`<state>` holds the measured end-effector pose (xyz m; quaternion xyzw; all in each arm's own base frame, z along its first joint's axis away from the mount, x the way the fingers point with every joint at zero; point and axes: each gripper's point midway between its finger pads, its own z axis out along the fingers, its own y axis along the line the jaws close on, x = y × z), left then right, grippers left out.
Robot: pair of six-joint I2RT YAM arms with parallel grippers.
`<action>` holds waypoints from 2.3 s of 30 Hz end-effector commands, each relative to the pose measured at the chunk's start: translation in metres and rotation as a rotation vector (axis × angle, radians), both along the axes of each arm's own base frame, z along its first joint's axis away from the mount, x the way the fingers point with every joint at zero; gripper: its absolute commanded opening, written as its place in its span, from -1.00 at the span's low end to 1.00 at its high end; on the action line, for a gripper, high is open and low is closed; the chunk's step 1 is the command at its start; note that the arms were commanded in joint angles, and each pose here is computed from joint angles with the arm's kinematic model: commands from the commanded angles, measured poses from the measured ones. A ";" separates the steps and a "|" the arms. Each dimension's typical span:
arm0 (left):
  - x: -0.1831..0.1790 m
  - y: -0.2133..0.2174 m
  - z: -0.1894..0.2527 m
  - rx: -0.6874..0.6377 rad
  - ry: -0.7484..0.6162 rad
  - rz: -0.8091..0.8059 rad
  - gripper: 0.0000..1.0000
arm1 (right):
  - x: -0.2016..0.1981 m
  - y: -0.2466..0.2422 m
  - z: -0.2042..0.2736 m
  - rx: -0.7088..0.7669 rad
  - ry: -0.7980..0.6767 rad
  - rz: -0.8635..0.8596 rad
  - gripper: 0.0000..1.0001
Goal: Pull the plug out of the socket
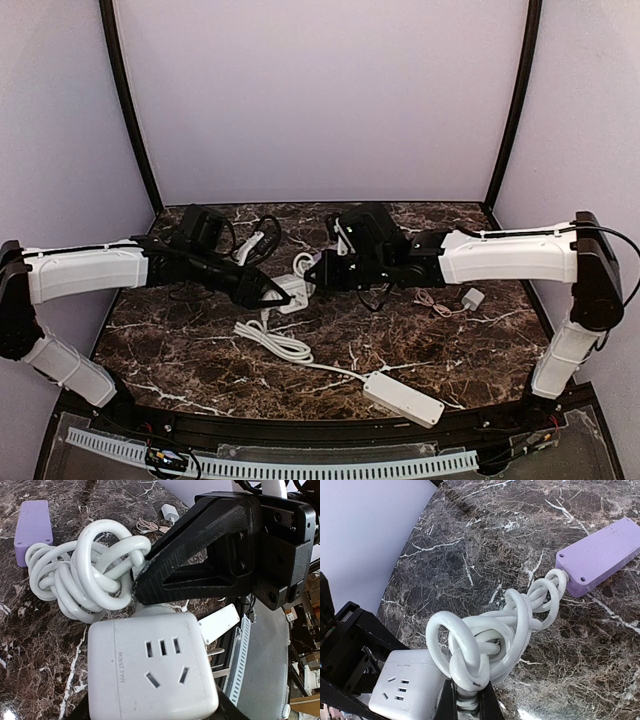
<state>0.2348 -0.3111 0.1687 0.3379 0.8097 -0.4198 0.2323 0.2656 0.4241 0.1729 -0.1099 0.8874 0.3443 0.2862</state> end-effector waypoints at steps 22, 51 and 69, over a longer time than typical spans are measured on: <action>0.013 -0.005 0.045 -0.016 -0.256 -0.009 -0.99 | 0.014 -0.035 0.011 -0.194 -0.062 -0.213 -1.00; 0.005 -0.010 0.045 0.025 -0.304 -0.029 -0.99 | 0.019 -0.085 0.000 -0.176 -0.031 -0.358 -1.00; 0.002 -0.017 0.036 0.006 -0.226 -0.049 -0.99 | 0.011 -0.053 0.026 -0.102 -0.098 -0.276 -1.00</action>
